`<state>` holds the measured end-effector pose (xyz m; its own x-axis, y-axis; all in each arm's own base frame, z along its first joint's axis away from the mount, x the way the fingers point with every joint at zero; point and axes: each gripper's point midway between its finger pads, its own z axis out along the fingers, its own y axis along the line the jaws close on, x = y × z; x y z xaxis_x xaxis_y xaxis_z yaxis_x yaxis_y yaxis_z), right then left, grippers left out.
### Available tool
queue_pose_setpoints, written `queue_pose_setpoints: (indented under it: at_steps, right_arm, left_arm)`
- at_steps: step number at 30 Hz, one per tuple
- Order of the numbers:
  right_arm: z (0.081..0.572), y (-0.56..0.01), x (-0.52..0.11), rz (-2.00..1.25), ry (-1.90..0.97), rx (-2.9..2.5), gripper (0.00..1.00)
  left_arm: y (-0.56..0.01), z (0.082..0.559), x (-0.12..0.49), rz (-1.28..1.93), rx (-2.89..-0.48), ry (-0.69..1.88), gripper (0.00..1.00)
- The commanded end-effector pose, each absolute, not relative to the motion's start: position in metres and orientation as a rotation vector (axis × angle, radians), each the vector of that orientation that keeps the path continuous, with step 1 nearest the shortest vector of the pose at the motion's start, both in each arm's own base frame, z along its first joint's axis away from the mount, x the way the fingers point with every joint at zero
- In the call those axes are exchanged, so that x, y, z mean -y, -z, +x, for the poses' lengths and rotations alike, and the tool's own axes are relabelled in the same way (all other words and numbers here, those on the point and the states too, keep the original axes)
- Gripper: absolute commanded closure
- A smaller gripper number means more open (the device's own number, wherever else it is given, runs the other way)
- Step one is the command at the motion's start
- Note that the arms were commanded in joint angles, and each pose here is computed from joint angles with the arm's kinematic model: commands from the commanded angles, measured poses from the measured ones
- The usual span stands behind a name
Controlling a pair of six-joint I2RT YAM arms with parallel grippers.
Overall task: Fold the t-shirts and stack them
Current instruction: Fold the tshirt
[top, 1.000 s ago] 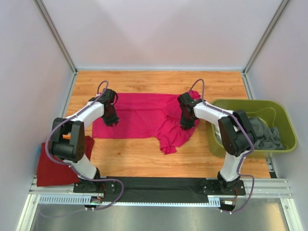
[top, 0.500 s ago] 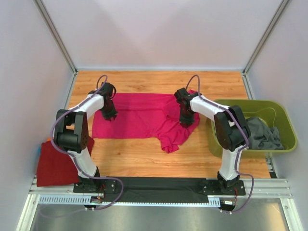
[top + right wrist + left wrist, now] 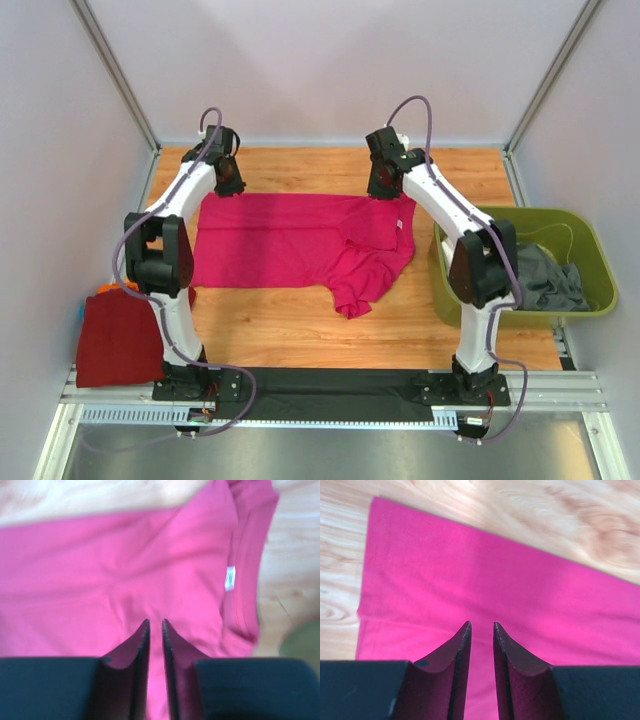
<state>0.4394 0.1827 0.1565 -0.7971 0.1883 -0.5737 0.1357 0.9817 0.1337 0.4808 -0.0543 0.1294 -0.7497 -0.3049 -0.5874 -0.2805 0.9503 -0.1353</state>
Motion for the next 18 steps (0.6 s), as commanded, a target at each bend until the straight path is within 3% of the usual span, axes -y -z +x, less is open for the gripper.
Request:
queue_pose_setpoints:
  at_steps: [1,6,18]
  right_arm:
    - [0.481,-0.122,-0.172,0.294,-0.055,-2.482,0.87]
    - [0.503,-0.085,-0.164,0.295,0.021,-2.516,0.93]
    - [0.521,-0.034,-0.161,0.316,0.035,-2.595,0.92]
  left_arm:
    - [-0.1,0.493,0.045,-0.457,-2.503,0.051,0.69]
    - [-0.078,0.506,0.042,-0.499,-2.522,0.104,0.75]
    - [-0.036,0.524,0.049,-0.524,-2.608,0.136,0.78]
